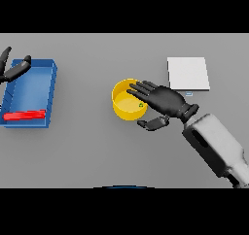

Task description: Pick up the red beaker and tilt it to pour out 1 green nut into yellow bowl. Pick up the yellow bowl and place it on the metallic measuring scale.

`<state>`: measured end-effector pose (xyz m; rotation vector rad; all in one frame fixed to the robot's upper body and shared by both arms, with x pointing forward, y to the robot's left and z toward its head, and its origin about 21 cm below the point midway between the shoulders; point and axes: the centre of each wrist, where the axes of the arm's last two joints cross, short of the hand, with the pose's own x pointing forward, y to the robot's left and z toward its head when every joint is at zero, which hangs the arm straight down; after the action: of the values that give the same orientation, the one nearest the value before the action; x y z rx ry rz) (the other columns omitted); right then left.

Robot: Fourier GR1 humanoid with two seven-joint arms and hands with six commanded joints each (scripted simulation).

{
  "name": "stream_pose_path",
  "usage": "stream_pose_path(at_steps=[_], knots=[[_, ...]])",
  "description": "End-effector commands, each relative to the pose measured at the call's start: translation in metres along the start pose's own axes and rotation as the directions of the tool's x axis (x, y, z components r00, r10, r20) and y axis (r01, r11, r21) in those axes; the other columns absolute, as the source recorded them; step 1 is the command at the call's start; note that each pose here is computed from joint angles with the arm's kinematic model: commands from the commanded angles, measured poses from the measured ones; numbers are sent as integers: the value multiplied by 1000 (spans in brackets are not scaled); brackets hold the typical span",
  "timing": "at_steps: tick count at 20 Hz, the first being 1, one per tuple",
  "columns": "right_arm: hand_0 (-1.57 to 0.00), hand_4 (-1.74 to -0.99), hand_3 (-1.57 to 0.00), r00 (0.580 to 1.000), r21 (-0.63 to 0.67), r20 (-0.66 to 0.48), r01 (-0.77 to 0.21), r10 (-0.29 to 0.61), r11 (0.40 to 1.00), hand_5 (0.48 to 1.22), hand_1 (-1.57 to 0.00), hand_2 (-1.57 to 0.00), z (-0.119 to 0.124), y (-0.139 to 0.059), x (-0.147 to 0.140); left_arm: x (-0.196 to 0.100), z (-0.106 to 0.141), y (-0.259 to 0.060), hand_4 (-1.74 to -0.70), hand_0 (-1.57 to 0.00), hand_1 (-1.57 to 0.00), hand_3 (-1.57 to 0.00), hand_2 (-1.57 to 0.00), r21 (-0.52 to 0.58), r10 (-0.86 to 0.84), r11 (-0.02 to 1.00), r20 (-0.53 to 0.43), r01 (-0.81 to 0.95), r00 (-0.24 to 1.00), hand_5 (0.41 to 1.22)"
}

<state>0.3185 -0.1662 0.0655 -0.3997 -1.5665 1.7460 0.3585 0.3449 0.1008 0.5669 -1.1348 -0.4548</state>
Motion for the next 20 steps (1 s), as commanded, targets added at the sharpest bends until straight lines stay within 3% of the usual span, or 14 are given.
stream_pose_path(at_steps=[1,7,15,18,20], knots=[[1,-1153,1,1000,27,8,-19,19,999,639,1,1,-5,-3,-1,0,0,2,-806,0,0,0,0,-2,6,1000,5,-6,1000,695],[1,-1161,1,993,184,86,-98,84,978,658,1,1,-34,1,6,1,-1,4,-808,1,1,1,1,6,4,1000,-7,-4,1000,696],[1,-1184,-4,987,338,66,-158,144,928,676,1,1,-59,9,4,-1,-3,6,-802,1,1,1,1,-5,-8,1000,-3,8,1000,703],[1,-1195,-22,988,353,57,-156,146,923,708,1,1,-65,7,2,-2,-1,7,-789,1,1,1,1,2,-21,1000,-4,21,1000,711],[1,-1234,-77,988,358,34,-155,153,921,770,-15,-37,-68,9,0,0,-2,7,-789,1,1,1,1,1,-11,1000,-6,11,1000,714]])
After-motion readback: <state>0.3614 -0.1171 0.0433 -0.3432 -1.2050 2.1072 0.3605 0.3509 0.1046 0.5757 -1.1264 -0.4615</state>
